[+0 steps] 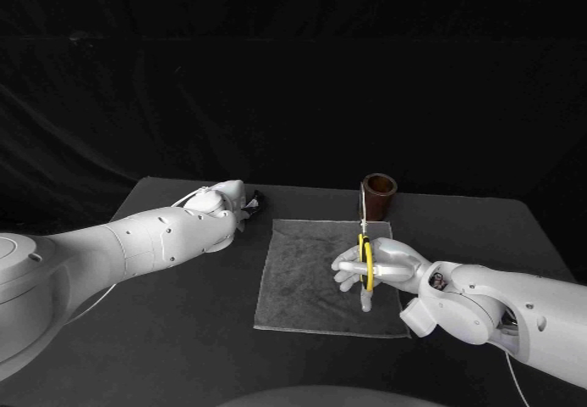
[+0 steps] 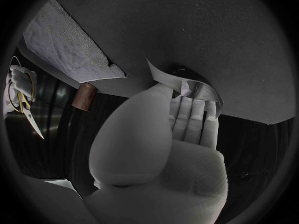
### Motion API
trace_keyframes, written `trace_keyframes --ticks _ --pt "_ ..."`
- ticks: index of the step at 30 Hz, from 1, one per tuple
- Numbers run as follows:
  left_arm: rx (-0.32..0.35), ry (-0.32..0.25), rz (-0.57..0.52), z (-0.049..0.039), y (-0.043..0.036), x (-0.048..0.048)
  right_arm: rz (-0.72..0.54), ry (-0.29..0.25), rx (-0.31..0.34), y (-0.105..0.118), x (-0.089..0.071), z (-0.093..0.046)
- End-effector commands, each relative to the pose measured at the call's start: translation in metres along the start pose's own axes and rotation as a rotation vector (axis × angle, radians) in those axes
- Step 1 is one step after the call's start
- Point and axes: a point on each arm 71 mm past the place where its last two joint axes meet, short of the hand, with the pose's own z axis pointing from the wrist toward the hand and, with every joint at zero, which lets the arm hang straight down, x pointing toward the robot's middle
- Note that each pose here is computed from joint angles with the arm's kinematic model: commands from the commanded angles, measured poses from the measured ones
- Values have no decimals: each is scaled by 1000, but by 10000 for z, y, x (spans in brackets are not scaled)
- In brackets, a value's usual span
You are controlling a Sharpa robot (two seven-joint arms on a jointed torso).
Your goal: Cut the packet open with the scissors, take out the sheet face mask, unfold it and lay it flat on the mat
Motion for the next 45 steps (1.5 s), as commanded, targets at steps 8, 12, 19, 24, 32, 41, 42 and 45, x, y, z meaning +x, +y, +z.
trace_keyframes --ticks 8,12,19,24,32,41,42,45 --pt "125 72 -62 -93 -58 212 -8 0 -2 -3 -10 -4" --pt "173 39 -62 -116 -71 179 -11 -3 1 -10 -23 -4" --pt "263 -5 -43 -188 -138 55 -26 -21 33 -43 -68 -1" --pt "320 -18 -40 -282 -233 -79 -31 -22 46 -54 -72 0" --pt "423 -27 -59 -499 -499 -257 -33 -30 59 -69 -100 -13" --pt "459 17 -34 -610 -672 -213 -41 -42 74 -85 -124 -15" --pt "461 19 -34 -615 -678 -210 -41 -43 75 -86 -124 -15" --pt "468 25 -42 -635 -691 -203 -42 -44 78 -87 -124 -15"
